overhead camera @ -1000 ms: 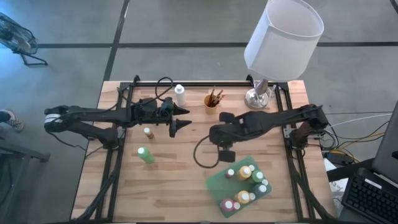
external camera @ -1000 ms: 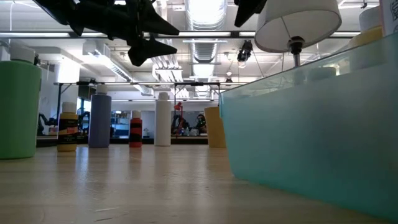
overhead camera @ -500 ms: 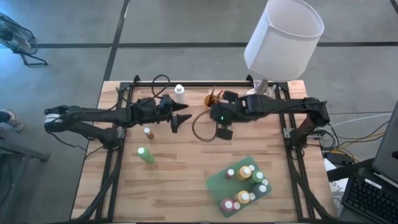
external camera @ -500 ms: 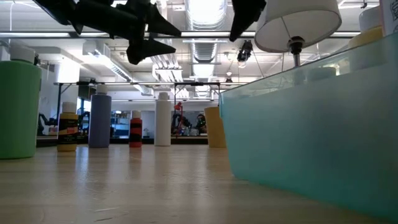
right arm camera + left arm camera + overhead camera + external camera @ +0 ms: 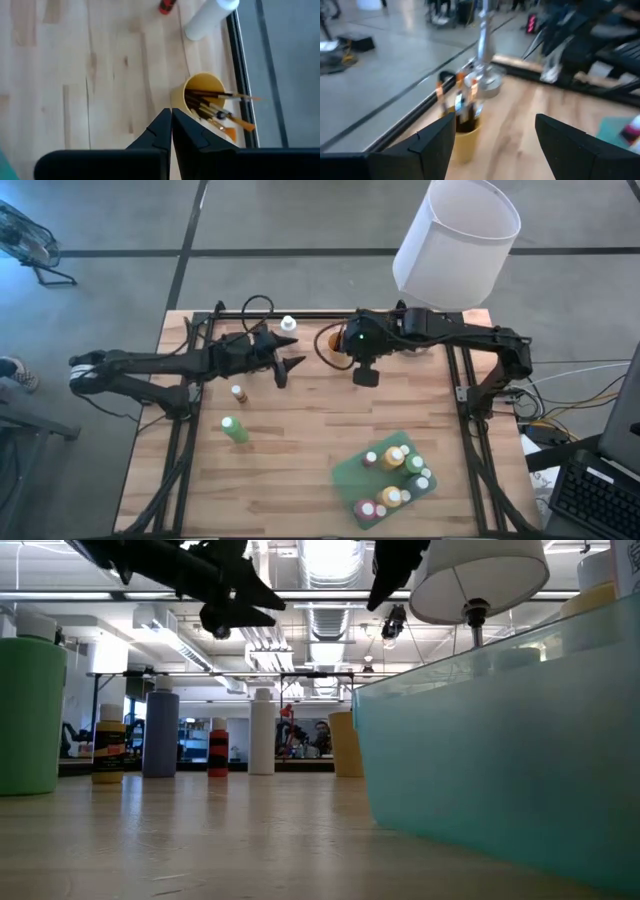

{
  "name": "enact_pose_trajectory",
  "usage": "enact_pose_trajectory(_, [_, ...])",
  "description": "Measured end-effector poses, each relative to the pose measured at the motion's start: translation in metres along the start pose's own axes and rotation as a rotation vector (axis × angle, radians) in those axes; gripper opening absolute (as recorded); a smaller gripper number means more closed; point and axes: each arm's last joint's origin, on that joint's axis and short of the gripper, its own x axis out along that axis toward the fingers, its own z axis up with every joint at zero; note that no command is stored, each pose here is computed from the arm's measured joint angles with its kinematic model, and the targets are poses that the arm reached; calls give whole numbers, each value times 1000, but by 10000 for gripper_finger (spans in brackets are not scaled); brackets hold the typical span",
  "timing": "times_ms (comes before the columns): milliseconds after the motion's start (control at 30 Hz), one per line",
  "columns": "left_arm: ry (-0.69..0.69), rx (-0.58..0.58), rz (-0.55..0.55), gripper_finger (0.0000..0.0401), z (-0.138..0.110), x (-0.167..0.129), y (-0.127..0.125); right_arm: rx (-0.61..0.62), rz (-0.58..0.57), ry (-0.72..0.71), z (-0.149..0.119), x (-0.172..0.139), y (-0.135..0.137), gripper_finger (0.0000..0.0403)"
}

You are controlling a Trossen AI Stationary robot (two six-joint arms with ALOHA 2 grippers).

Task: Pick & Place Paint Supplies
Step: Put the big white paint bottle into the green bin

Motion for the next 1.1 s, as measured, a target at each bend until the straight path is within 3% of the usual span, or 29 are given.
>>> enact_pose_trajectory(167, [173,29,120,276,22,-2,24,22,70,31,-5,1,-9,8])
enact_pose_trajectory(333, [293,85,232,270,42,-3,59,-12,65,10,-4,3,-16,8])
enact_pose_trajectory(500, [342,51,224,264,58,-5,98,-79,58,6,-4,4,-22,8])
enact_pose_trajectory(667, [420,66,143,259,46,6,123,-64,76,-17,-5,5,-32,8])
enact_pose_trajectory(867, [520,147,63,259,27,30,132,-3,98,0,-9,6,-42,8])
enact_pose_trajectory(1100, [564,161,51,259,40,28,131,37,100,24,-12,7,-44,8])
